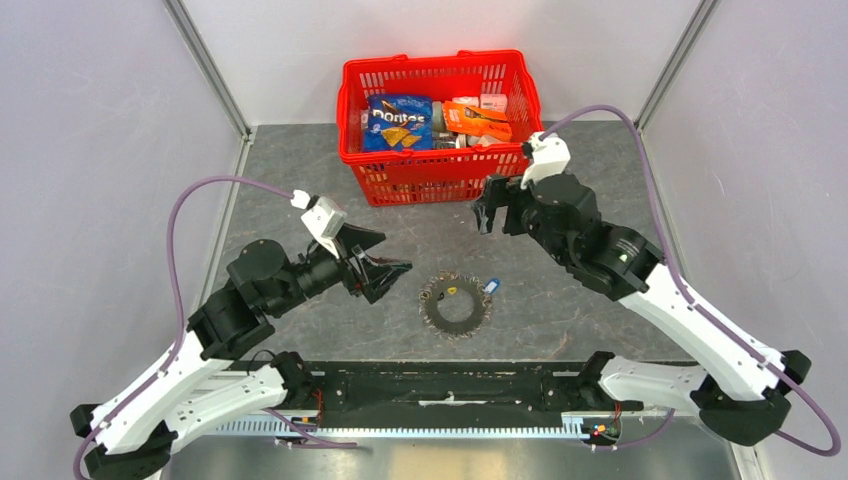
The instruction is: Put the keys on the keyring
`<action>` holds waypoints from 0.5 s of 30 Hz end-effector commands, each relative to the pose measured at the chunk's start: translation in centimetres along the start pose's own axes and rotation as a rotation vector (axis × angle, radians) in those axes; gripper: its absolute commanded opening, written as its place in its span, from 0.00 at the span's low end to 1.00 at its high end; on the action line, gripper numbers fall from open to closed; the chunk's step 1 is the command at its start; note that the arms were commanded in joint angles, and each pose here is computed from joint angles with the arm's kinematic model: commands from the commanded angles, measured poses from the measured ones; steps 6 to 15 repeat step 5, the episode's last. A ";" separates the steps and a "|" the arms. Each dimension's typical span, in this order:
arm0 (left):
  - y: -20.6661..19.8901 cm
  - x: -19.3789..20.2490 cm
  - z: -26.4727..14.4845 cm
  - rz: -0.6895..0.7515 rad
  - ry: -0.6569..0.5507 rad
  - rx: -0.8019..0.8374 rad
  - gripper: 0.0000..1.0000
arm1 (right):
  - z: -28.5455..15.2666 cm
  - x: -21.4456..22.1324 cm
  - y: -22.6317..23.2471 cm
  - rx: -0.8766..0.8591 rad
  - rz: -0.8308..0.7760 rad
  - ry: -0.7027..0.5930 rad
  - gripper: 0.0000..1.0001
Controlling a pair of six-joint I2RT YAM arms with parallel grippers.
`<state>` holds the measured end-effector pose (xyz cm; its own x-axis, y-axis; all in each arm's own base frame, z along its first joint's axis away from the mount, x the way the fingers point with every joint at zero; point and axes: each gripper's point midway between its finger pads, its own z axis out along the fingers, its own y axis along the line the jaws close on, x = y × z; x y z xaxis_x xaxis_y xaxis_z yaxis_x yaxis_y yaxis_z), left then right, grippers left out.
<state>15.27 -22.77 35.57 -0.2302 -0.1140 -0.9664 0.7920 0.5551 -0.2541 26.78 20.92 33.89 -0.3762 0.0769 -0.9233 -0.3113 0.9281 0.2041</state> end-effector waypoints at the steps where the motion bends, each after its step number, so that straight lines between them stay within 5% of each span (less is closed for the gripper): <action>1: 1.7 -4.5 -1.8 0.045 -0.107 -0.137 0.87 | -2.8 -2.9 -0.9 -0.005 -0.010 -0.089 0.97; 15: 2.0 -5.3 -2.4 0.058 -0.117 -0.160 0.87 | -3.5 -3.8 -1.6 0.045 0.011 -0.080 0.97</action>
